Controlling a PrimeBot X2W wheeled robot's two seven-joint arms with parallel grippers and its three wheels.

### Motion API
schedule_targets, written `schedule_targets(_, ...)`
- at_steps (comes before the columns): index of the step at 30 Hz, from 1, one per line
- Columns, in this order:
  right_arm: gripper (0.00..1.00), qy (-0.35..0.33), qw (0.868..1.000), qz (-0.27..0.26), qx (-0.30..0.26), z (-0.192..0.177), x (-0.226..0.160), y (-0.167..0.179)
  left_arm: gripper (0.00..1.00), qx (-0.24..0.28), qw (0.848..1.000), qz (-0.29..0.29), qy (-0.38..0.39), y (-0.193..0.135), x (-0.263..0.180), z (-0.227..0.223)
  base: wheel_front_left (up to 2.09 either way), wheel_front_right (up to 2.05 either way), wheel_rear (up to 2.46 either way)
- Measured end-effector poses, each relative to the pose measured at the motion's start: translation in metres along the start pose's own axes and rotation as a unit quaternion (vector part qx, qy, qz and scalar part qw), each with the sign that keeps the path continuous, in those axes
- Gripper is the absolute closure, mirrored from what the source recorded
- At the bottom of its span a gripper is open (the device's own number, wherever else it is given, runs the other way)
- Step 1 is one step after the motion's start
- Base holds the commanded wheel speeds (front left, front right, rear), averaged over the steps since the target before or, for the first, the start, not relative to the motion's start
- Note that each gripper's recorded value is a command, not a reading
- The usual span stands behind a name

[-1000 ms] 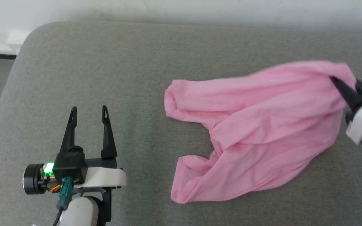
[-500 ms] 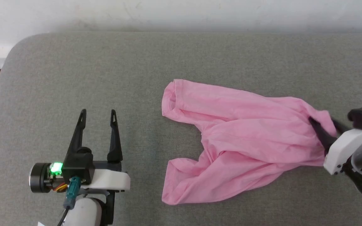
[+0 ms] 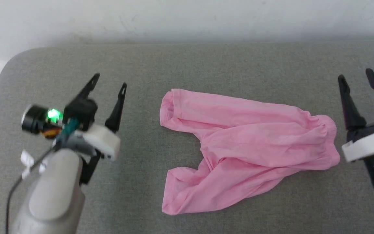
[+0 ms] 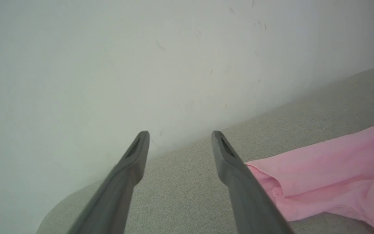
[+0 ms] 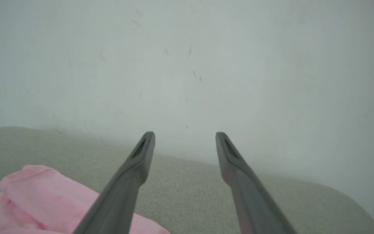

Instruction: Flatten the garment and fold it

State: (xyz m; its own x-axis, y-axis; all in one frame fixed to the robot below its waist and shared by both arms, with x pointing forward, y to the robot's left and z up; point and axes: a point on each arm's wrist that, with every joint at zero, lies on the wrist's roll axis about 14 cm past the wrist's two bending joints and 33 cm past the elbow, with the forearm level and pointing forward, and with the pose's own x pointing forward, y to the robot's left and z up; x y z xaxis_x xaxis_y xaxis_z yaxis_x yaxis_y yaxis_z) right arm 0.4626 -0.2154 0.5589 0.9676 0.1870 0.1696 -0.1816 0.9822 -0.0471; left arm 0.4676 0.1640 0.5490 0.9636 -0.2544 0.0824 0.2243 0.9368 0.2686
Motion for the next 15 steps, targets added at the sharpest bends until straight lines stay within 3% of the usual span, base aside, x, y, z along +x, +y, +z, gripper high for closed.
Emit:
schedule_targets(4,0.00,-0.034,0.999,-0.007,-0.016,0.014,-0.017,0.017,0.00,0.013,0.997,-0.051,0.064,-0.012,0.027,-0.005,0.00,0.00,0.00)
schedule_targets(7,0.00,-0.041,0.999,-0.011,-0.016,0.016,-0.028,0.027,0.00,0.023,0.985,-0.117,0.123,-0.044,0.038,-0.015,0.00,0.00,0.00)
schedule_targets(11,0.00,-0.035,0.999,-0.019,-0.017,0.011,-0.036,0.029,0.00,0.012,0.952,-0.207,0.225,-0.083,0.036,-0.037,0.00,0.00,0.00)
schedule_targets(15,0.00,-0.019,0.999,-0.029,-0.010,0.001,-0.044,0.029,0.00,0.033,0.913,-0.264,0.308,-0.099,0.030,-0.058,0.00,0.00,0.00)
